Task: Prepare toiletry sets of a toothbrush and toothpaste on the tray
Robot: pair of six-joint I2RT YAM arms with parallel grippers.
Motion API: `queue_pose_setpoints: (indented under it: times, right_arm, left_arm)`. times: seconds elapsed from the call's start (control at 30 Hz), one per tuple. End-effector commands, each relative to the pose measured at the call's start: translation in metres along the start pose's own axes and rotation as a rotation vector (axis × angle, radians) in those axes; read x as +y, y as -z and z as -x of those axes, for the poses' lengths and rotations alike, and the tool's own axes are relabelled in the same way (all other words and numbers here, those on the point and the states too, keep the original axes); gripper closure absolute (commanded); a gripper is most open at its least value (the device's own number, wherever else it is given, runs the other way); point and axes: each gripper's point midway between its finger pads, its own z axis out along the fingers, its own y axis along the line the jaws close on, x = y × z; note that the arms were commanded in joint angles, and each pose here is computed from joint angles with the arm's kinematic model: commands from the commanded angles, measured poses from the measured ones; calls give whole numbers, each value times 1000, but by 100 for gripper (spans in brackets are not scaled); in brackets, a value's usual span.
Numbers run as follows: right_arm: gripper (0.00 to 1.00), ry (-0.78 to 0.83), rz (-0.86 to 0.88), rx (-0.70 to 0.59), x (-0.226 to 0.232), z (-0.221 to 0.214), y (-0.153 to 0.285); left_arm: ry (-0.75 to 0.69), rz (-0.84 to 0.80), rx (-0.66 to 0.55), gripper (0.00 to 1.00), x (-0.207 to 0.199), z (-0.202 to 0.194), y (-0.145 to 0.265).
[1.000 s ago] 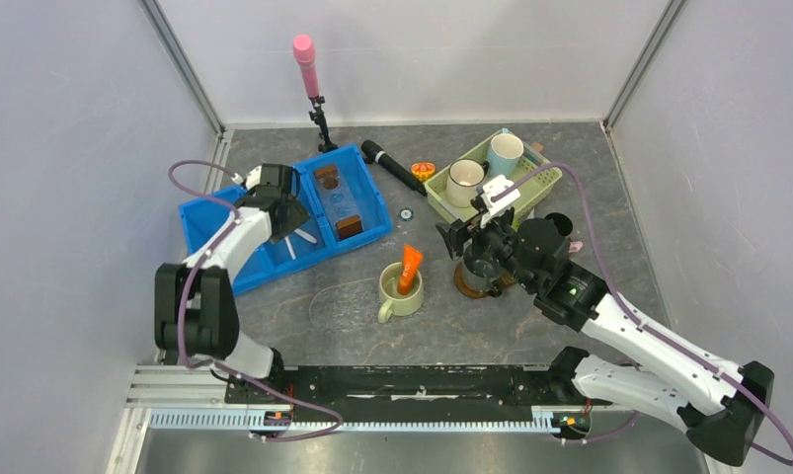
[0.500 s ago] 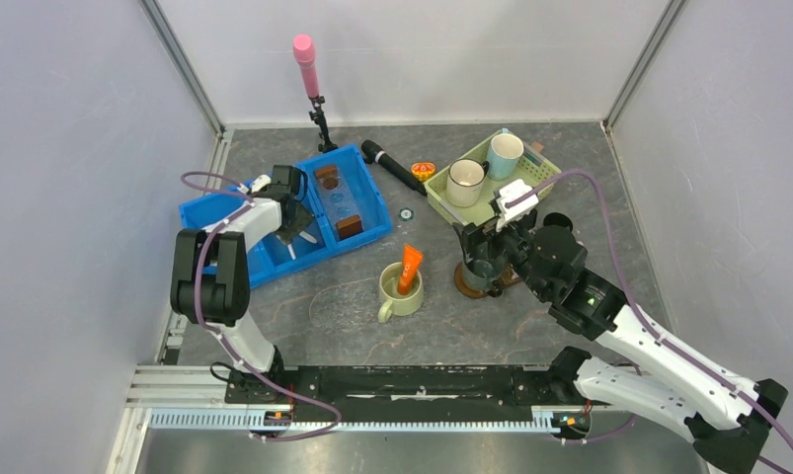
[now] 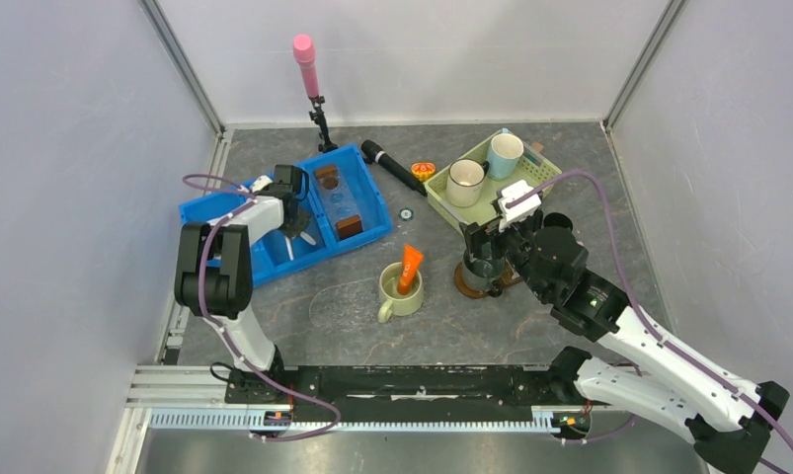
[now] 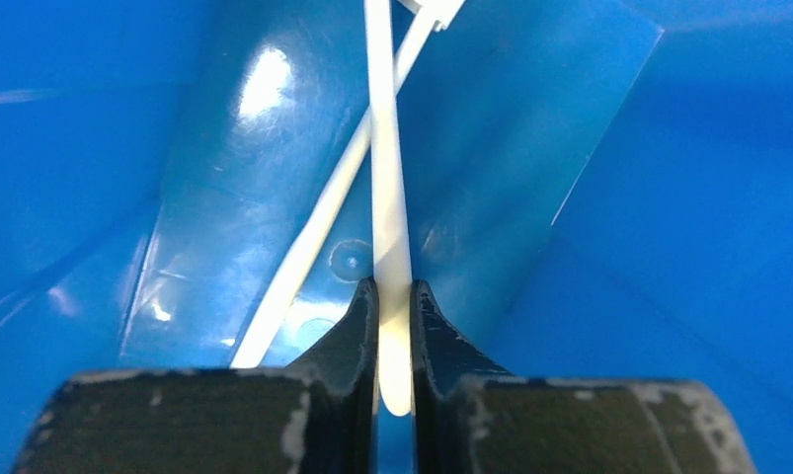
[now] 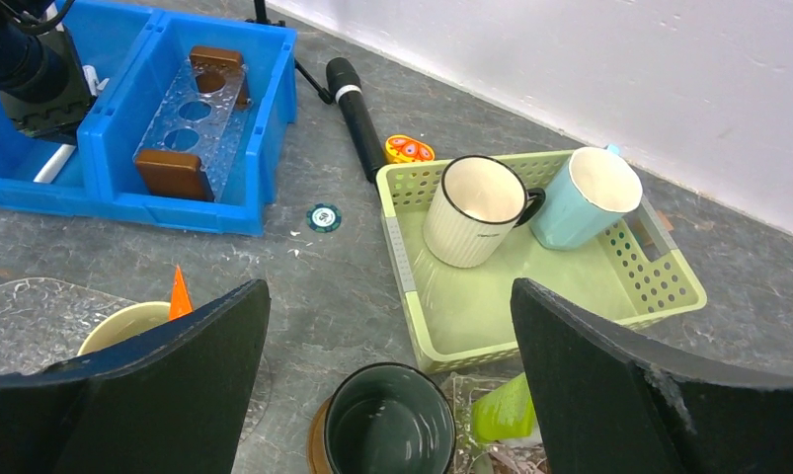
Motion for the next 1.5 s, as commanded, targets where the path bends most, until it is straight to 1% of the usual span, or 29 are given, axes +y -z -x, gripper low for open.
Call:
queue_pose_setpoints:
  times: [0.0,0.07,0.4,0.53,0.67,0.8,0.93,1.0,1.13,1.3,1.37,1.47]
  right_arm:
    - [2,-4,-29,-45,-8,16,5]
    - [2,-1,-28,-45,-8,16,5]
    - [2,8,-12,-54,-6,23,5]
    - [2,-1,16,-67,-1,31,4]
    - [2,-15,77,-69,11,41,0]
    - [2,-35,163,-73,29,56,-5]
    - [3,-46,240,-82,44,69,-9]
    - [3,-81,278,-80,53,74,-12]
    - [4,-102,334,-87,66,84,-16]
    - [7,-139,384,-115,79,99,-23]
    - [8,-164,432,-133,88,108,-24]
    - [12,-209,445,-159,92,119,-27]
  left_arm:
    - [48,-21,-78,94,-1,22,19]
    - [49,-52,-105,98,-4,30,32]
    - [22,-244,-236,98,-15,64,107]
    - [-54,-359,-305,98,-19,71,143]
    - [-146,-526,-386,98,-28,72,181]
    - [-254,-707,-428,98,-40,61,222]
    - [-368,-870,-461,98,-54,41,260]
    - [-444,-980,-461,98,-64,23,280]
    - [-539,-1134,-456,98,-74,-9,311]
    - [-652,-1273,-437,98,-83,-51,342]
    - [-673,-1308,-434,98,-85,-62,352]
    - [-710,-1337,-441,98,-87,-73,362]
